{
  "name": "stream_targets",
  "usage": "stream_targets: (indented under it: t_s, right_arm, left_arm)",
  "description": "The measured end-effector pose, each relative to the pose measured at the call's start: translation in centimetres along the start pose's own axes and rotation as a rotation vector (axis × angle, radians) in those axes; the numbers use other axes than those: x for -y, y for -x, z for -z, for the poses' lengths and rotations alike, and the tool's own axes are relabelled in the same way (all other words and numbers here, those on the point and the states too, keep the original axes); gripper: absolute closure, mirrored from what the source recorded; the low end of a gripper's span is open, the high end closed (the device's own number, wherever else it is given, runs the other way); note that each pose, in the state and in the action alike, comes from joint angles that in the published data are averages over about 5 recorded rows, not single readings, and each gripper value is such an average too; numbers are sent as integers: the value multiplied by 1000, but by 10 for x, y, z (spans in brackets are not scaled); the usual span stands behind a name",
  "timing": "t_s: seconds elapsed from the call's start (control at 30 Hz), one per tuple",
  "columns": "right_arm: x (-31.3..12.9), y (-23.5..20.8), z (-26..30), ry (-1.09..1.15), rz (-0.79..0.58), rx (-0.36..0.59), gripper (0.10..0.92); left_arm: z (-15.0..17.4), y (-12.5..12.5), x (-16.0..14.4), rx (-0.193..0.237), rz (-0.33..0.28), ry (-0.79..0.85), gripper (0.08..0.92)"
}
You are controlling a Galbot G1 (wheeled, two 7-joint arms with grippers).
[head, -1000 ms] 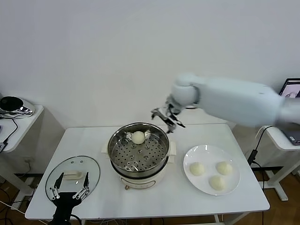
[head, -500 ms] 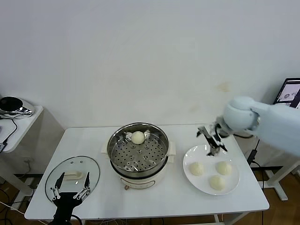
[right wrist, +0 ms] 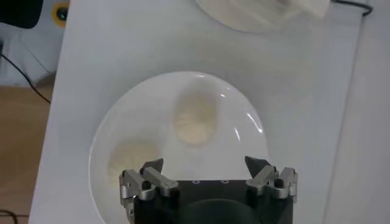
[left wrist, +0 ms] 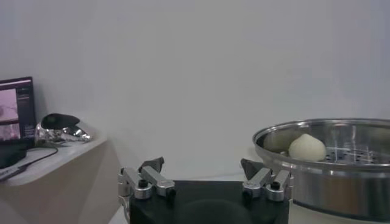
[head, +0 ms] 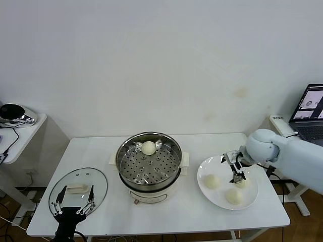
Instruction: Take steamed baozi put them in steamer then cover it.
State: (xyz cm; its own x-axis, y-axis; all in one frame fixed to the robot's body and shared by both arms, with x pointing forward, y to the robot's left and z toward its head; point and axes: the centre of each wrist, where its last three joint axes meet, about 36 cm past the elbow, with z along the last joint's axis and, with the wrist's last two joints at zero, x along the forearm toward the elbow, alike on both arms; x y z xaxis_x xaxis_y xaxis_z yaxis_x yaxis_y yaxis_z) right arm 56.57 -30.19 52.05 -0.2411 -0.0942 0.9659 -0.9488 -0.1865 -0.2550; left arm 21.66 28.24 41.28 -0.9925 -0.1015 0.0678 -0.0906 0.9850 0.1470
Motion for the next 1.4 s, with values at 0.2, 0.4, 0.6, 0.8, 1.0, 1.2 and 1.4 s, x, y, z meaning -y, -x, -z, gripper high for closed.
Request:
stream_targets:
  t_s: [0.2,0.4,0.6,0.8,1.0,1.2,1.4]
  right_arm:
    - [3,26,4,13,24,6,200]
    - [7,47,11,21,33,19,200]
    - [9,64,17,22,35,29,217]
    - [10,73,19,31,41,22,276]
    - [10,75,17,37,45,10,352]
    - [11,73,15,39,47,15,427]
    - [12,67,12,43,46,18,484]
  left_arm:
    - [-1,2,-2,1,5,2,177]
    - [-3,2,-2,-2,6,3,177]
    - [-4,2,-3,-5,7,5,177]
    - [-3,2,-3,-4,8,4,177]
    - [-2,1,-2,-3,8,1,177]
    - [-2,1,-2,-2,10,0,177]
    - [1,1,-1,4,9,-3,177]
